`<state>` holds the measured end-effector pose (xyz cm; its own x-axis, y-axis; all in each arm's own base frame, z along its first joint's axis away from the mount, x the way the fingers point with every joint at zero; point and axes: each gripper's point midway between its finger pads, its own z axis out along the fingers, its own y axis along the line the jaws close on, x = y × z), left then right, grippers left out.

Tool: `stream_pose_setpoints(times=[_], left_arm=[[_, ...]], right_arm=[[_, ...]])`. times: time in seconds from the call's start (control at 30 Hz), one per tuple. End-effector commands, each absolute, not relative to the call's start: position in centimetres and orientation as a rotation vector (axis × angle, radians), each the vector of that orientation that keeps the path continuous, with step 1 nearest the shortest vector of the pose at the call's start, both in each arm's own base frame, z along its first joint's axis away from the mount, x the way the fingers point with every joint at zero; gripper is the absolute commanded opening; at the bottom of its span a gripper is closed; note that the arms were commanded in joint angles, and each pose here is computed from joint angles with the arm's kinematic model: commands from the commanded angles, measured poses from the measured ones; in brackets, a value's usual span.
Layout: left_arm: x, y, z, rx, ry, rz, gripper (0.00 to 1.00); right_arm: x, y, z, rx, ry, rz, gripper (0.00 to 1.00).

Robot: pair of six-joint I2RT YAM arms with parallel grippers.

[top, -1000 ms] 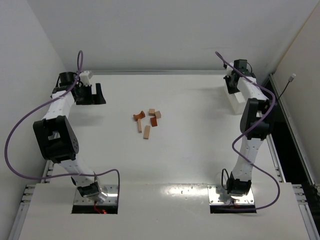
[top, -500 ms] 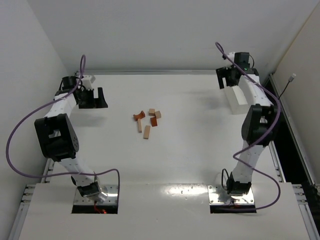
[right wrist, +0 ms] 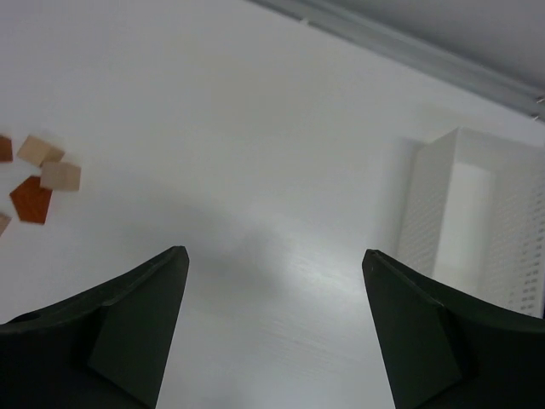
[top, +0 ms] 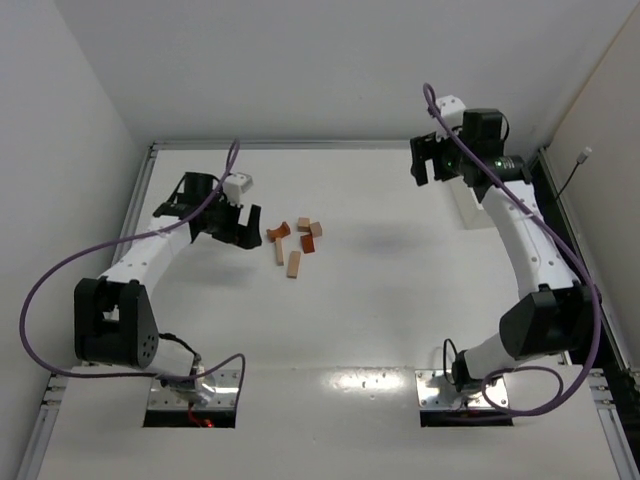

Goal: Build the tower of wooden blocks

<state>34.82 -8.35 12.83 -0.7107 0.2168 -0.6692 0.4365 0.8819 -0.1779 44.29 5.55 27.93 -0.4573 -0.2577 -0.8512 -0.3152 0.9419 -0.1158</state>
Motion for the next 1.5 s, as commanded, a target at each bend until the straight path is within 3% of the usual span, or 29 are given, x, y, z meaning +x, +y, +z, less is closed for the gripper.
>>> stream_pose_setpoints(times=[0.0, 0.23, 0.37, 0.4, 0.43, 0.8, 0.9, 1.07, 1.47], left_arm=[[33.9, -10.0, 12.7, 0.439, 2.401, -0.451, 1.0], [32.1, -14.9, 9.8, 0.581, 2.447, -0.335, 1.0], [33.1, -16.1, 8.1, 0.556, 2.49, -0.258, 0.85], [33.6, -16.2, 7.8, 0.537, 2.495, -0.249, 0.75], [34.0, -16.2, 6.8, 0.537, 2.52, -0.232, 0.72], [38.6, -17.5, 5.1, 0.448, 2.568, -0.214, 0.6], [38.9, -17.7, 4.7, 0.437, 2.589, -0.213, 0.52], [38.6, -17.2, 3.7, 0.418, 2.628, -0.204, 0.32], [37.9, -15.7, 2.3, 0.4, 2.678, -0.18, 0.33]], right_arm=[[41.2, 7.3, 24.2, -0.416, 2.182, 0.194, 0.8], [38.7, 7.1, 22.0, -0.407, 2.224, 0.232, 0.77], [38.3, 7.1, 21.8, -0.407, 2.233, 0.233, 0.77], [38.3, 7.1, 21.8, -0.407, 2.233, 0.233, 0.77], [38.2, 7.0, 22.1, -0.417, 2.222, 0.227, 0.77], [38.3, 5.9, 22.4, -0.397, 2.222, 0.232, 0.76], [38.4, 5.5, 22.4, -0.385, 2.223, 0.226, 0.76], [38.8, 4.9, 22.2, -0.367, 2.236, 0.228, 0.76], [39.4, 4.6, 22.0, -0.356, 2.247, 0.225, 0.74]])
